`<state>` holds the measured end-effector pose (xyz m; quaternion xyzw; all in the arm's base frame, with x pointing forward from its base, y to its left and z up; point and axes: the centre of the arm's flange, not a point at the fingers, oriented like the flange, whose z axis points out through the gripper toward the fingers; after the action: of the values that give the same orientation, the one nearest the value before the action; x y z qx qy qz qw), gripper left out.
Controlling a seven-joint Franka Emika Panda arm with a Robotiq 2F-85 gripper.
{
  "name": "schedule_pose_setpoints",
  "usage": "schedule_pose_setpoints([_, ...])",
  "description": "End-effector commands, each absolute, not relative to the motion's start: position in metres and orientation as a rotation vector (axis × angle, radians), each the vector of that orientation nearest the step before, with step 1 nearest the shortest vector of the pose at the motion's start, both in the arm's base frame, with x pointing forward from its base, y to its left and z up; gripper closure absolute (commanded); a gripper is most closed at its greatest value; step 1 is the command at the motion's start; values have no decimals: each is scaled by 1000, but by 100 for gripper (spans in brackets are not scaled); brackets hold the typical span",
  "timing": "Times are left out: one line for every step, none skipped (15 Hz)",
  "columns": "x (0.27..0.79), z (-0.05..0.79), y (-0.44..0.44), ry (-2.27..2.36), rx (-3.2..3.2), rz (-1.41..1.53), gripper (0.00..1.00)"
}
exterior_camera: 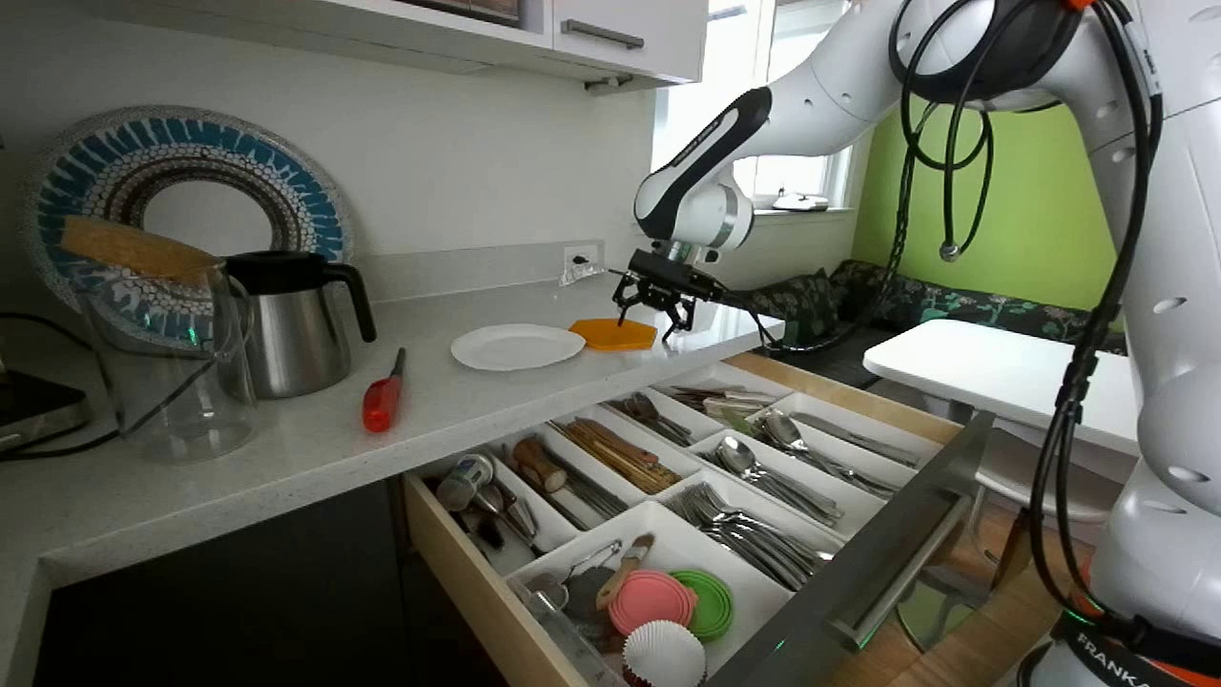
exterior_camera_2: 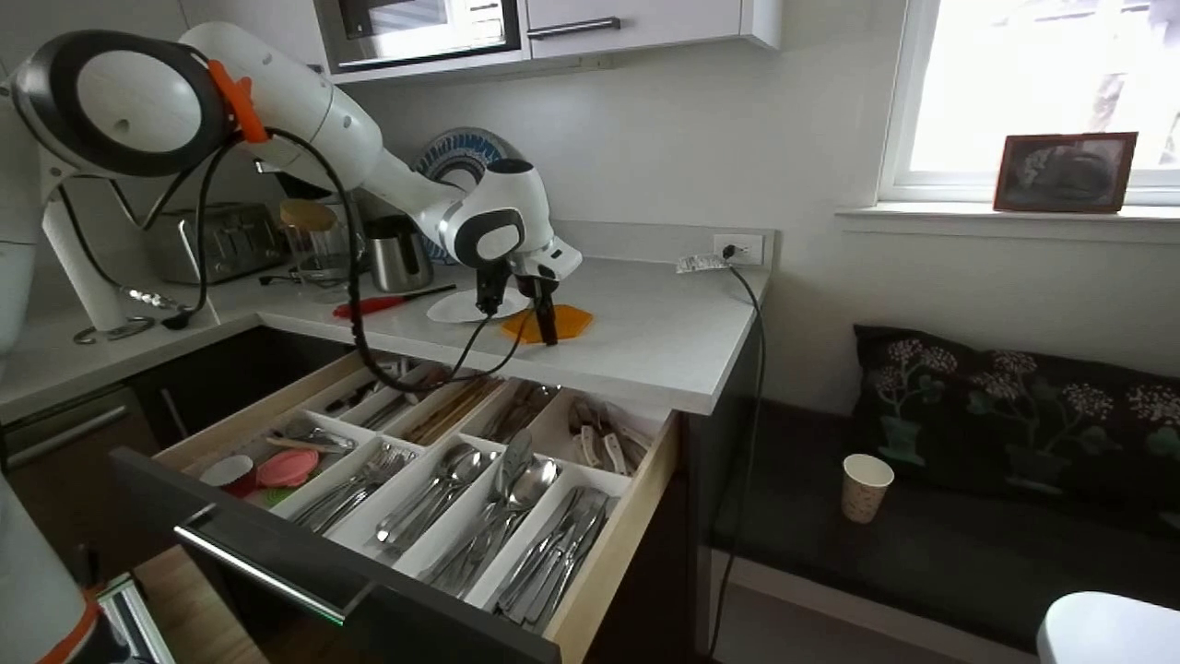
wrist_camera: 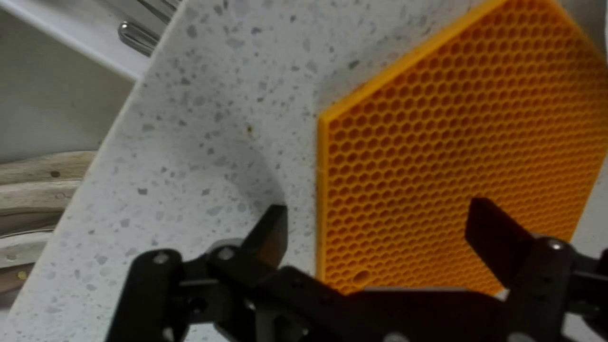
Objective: Move the orange mat from the counter to the drawer
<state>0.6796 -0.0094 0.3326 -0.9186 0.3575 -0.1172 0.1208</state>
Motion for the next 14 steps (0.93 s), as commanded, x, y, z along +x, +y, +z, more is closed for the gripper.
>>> schedule_pose_setpoints([679,319,-2,1082,-2705,-270,0])
schedule_pose_setpoints([679,317,0,1080,-2707,-273,0])
schedule_pose_setpoints([680,316,3,1079,-2711,-273,0])
schedule_pose_setpoints([681,315,4,1075,-2718,-278,0])
schedule_pose_setpoints([682,313,7,1070,-2727,-277,4])
schedule_pose_setpoints([683,311,9,1063,-2737,-283,12])
schedule_pose_setpoints([684,309,13,1053,-2749,-283,15])
schedule_pose_setpoints([685,310,16,1040,-2757,-291,20])
schedule_pose_setpoints([686,312,20,1029,-2763,-300,23])
schedule_pose_setpoints([686,313,24,1022,-2768,-303,22])
schedule_pose_setpoints([687,313,25,1014,-2777,-310,19])
schedule_pose_setpoints([688,314,26,1008,-2782,-314,20])
schedule_pose_setpoints([688,314,26,1002,-2788,-318,19])
schedule_pose_setpoints([689,315,27,997,-2791,-325,25])
